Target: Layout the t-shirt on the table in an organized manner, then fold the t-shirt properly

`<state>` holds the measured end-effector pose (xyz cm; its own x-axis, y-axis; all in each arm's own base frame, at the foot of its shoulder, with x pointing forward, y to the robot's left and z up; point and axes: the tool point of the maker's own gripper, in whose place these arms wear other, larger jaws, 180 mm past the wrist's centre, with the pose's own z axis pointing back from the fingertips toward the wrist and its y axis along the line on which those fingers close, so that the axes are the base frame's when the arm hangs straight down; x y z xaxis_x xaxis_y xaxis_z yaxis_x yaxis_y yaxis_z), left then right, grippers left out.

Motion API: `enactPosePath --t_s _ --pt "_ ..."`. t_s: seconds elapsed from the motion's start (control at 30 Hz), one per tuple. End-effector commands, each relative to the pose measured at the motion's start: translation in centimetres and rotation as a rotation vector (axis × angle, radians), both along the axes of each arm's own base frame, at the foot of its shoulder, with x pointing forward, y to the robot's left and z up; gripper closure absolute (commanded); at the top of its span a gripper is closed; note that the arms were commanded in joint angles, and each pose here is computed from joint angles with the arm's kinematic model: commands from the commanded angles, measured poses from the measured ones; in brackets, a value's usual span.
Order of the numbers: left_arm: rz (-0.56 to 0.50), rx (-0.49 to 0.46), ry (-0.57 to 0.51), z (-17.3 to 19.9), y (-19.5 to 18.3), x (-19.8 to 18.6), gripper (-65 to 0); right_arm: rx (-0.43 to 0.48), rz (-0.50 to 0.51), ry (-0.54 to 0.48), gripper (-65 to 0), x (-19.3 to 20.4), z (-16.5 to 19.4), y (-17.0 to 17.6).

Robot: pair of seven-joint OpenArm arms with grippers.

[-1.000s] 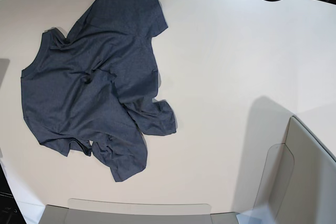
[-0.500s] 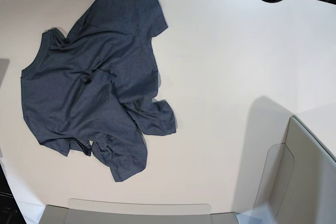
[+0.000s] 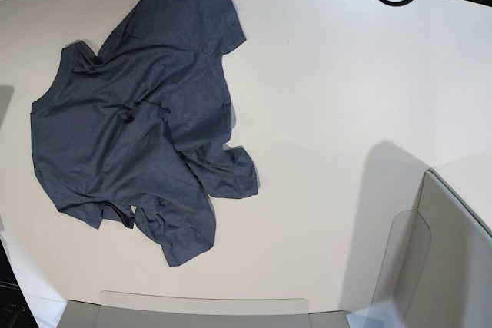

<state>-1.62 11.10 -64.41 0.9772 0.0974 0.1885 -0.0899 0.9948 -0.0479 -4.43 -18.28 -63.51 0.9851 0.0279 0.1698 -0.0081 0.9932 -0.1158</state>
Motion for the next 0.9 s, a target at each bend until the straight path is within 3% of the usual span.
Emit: enactPosePath --t_s 0.0,0.3,0.47,0.73,0.87 --pt "0.0 0.009 -0.011 0.5 0.4 -1.0 0.0 -0.007 0.006 -0.005 0.0 -1.1 0.5 -0.6" --pt "-0.017 0.042 -0.109 4.9 1.6 -3.4 0.0 -0.031 0.069 -0.099 0.0 -3.4 5.9 -2.1" --pt "-0.061 0.091 -0.172 7.5 4.4 -3.0 0.0 -0.05 0.073 -0.159 0.0 -3.6 9.2 -2.6" --pt "-0.155 0.159 -0.29 12.6 8.2 -1.0 0.0 -0.165 0.055 -0.31 0.0 -0.4 15.5 -6.8" --pt "-0.23 0.183 -0.364 16.0 9.4 0.6 0.0 -0.262 0.065 -0.427 0.0 2.4 20.8 -9.8"
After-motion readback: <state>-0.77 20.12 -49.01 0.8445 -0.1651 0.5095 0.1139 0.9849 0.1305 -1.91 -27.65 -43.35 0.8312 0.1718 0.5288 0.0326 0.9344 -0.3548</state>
